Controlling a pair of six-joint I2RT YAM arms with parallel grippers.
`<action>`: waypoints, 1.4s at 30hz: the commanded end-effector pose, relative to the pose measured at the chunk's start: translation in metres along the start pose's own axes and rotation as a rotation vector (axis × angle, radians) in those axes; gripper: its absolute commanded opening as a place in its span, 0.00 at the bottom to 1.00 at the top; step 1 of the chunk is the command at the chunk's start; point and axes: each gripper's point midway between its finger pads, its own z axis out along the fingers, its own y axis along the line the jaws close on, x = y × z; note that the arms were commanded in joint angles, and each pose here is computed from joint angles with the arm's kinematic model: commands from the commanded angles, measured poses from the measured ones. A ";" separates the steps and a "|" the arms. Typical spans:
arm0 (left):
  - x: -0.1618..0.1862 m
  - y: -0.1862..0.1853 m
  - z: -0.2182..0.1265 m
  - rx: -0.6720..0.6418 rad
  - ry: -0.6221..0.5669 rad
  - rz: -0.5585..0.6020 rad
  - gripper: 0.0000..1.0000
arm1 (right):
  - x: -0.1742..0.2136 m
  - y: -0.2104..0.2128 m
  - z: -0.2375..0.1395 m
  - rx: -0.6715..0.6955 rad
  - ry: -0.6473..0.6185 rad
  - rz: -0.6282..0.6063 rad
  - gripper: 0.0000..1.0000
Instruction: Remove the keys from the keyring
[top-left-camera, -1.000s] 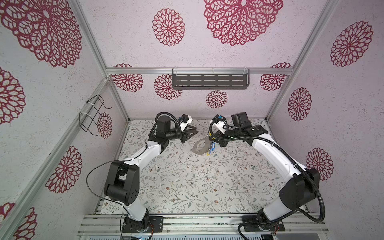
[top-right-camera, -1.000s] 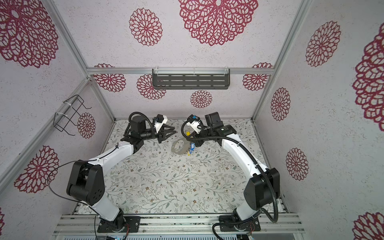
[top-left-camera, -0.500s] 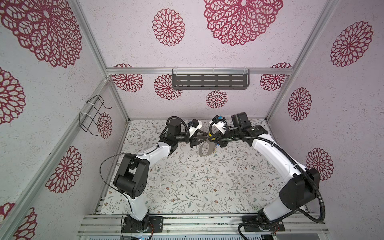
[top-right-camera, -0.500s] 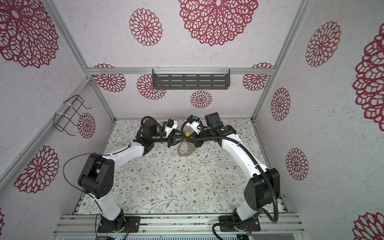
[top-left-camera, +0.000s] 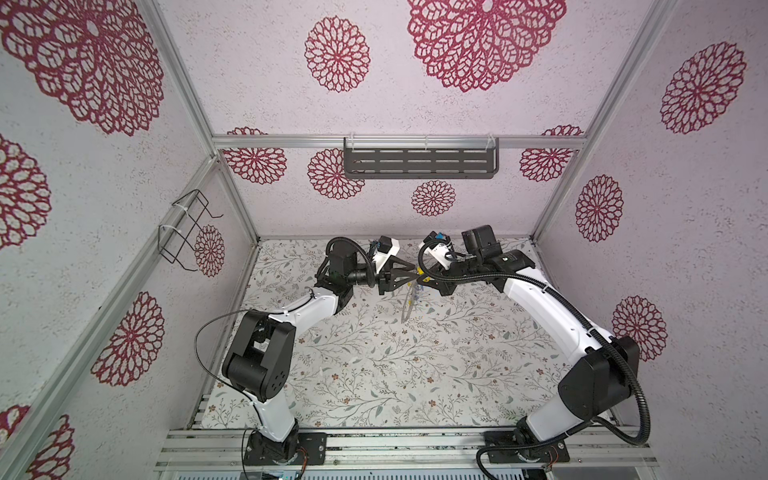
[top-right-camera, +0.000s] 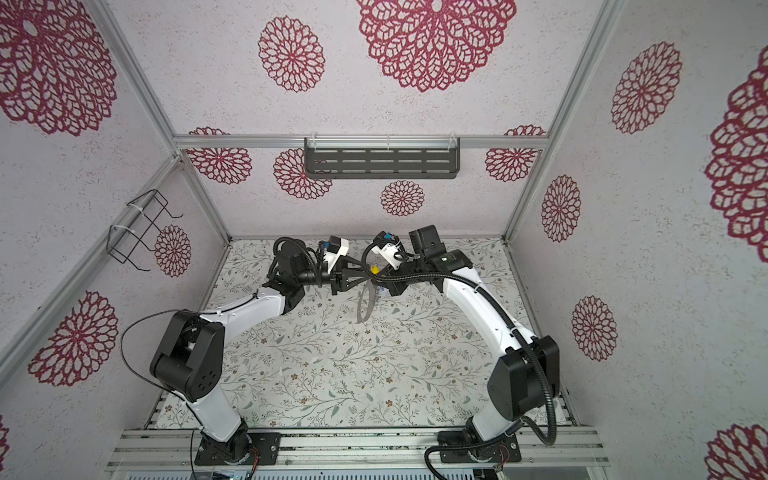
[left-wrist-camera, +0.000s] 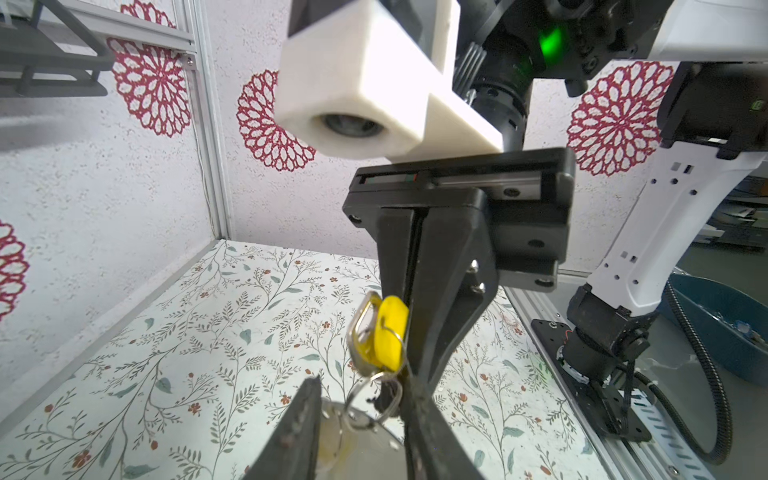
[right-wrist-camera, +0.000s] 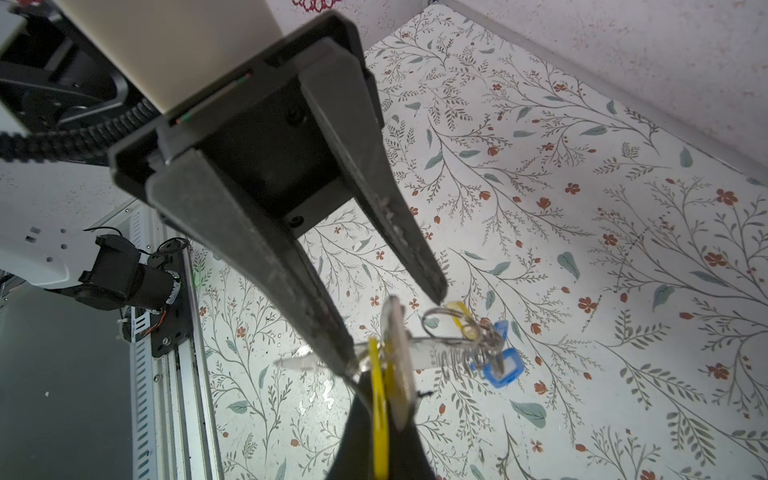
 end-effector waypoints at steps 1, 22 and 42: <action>-0.018 -0.013 -0.002 0.046 -0.033 0.033 0.39 | -0.018 0.010 -0.006 -0.022 -0.047 -0.046 0.00; -0.014 -0.007 -0.009 0.045 -0.028 -0.035 0.00 | -0.022 0.005 -0.008 0.002 -0.040 -0.061 0.00; -0.030 0.018 -0.014 -0.399 -0.065 -0.201 0.00 | -0.049 -0.044 -0.015 0.292 -0.171 0.068 0.49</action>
